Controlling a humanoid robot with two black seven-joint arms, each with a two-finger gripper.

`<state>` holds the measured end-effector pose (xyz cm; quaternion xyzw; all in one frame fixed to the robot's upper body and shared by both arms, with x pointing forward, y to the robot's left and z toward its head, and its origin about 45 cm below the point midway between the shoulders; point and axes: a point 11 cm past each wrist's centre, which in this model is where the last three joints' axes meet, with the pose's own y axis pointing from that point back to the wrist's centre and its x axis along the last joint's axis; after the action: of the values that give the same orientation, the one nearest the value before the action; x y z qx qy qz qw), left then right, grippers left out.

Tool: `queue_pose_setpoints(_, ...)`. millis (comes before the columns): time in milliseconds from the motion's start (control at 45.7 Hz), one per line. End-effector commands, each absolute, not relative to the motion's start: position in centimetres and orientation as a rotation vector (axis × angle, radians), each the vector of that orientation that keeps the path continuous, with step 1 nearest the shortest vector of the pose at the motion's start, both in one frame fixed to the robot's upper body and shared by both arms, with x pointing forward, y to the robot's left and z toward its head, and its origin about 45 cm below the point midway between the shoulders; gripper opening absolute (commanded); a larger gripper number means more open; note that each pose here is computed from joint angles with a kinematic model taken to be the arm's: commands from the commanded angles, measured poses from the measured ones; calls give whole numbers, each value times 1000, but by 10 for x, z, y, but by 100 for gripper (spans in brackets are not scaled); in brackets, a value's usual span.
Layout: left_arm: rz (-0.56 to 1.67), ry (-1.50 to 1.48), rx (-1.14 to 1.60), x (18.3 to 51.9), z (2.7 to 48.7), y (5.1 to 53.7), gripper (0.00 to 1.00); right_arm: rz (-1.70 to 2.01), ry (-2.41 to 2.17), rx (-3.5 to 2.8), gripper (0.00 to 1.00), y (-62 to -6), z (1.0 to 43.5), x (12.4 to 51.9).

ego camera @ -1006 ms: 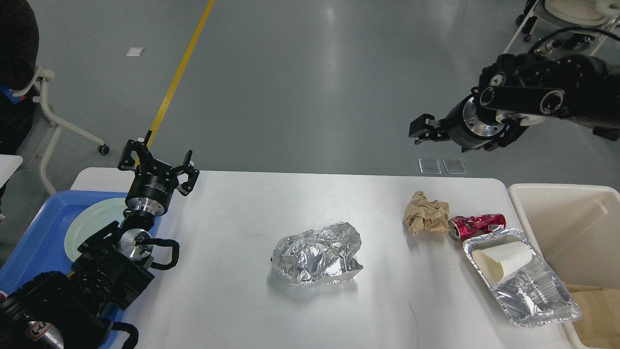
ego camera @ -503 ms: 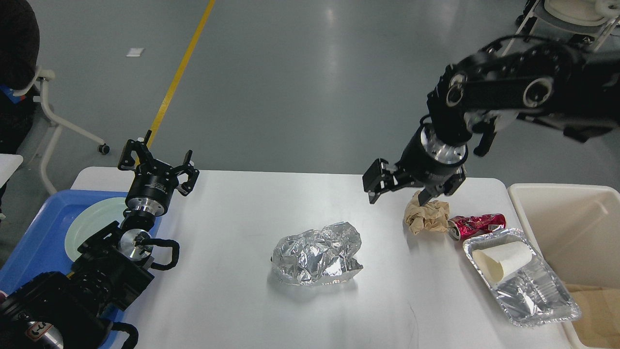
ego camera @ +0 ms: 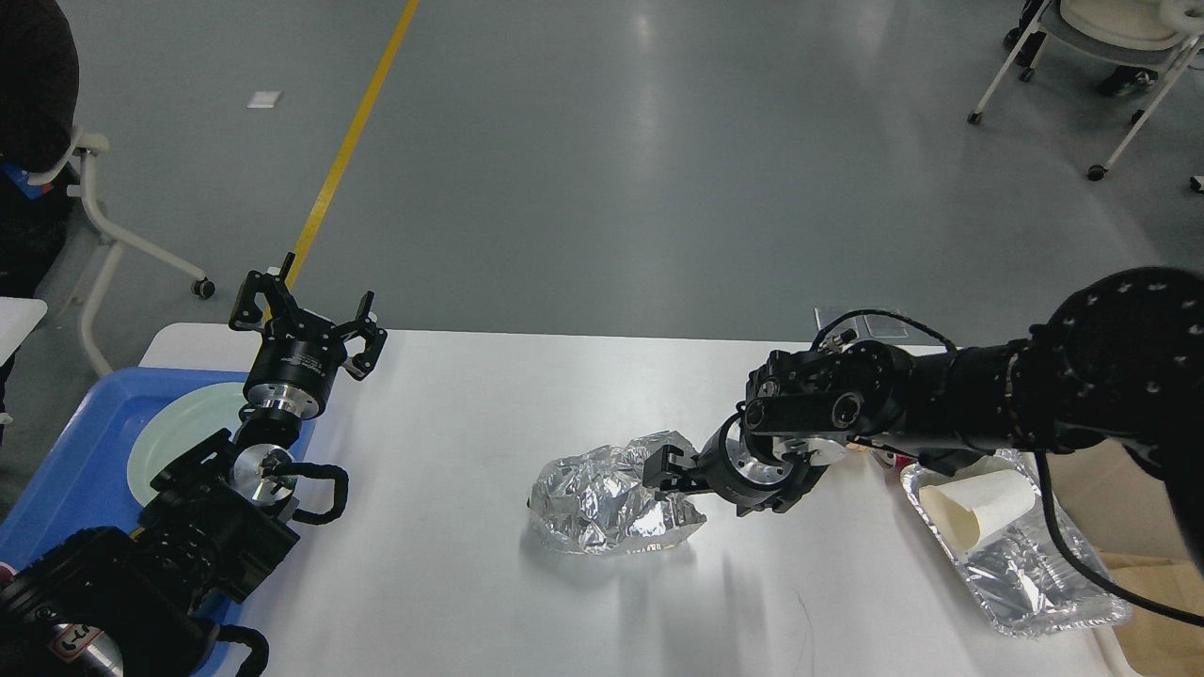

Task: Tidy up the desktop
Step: 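Move the right gripper over the crumpled aluminium foil, then grasp the crumpled foil with the right gripper, then lift the foil and drop it into the white bin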

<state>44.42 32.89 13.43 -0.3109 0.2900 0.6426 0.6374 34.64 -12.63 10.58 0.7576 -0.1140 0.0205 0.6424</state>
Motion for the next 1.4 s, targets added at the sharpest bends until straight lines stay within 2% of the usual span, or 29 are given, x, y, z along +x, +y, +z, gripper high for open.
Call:
queue_pose_setpoints(0,1467,662,-710,444,135,329,97,115,-291,1713,100,-114,91,346)
queue_pose_setpoints(306,1468,663,-710,444,134,329,97,216,-285,1672,100,-111,72,351)
queue_pose_setpoints(481,1467,662,-710,444,135,329,97,200,-272,1669,92,-111,60,342)
queue_pose_setpoints(525,1467,662,-710,444,135,329,97,199,-273,1668,83,-112,59,342)
queue_pose_setpoints(634,1467,662,-710,444,135,329,97,199,-271,1664,36,-112,59,341)
queue_pose_setpoints(787,1465,662,-711,444,135,329,97,190,-271,1660,0,-113,57,339)
queue_pose_setpoints(1247,1467,662,-710,444,135,329,97,160,-238,1684,0,-114,63,329)
queue_pose_setpoints(1378,1467,662,-710,444,135,329,97,141,-271,1742,0,-119,99,341)
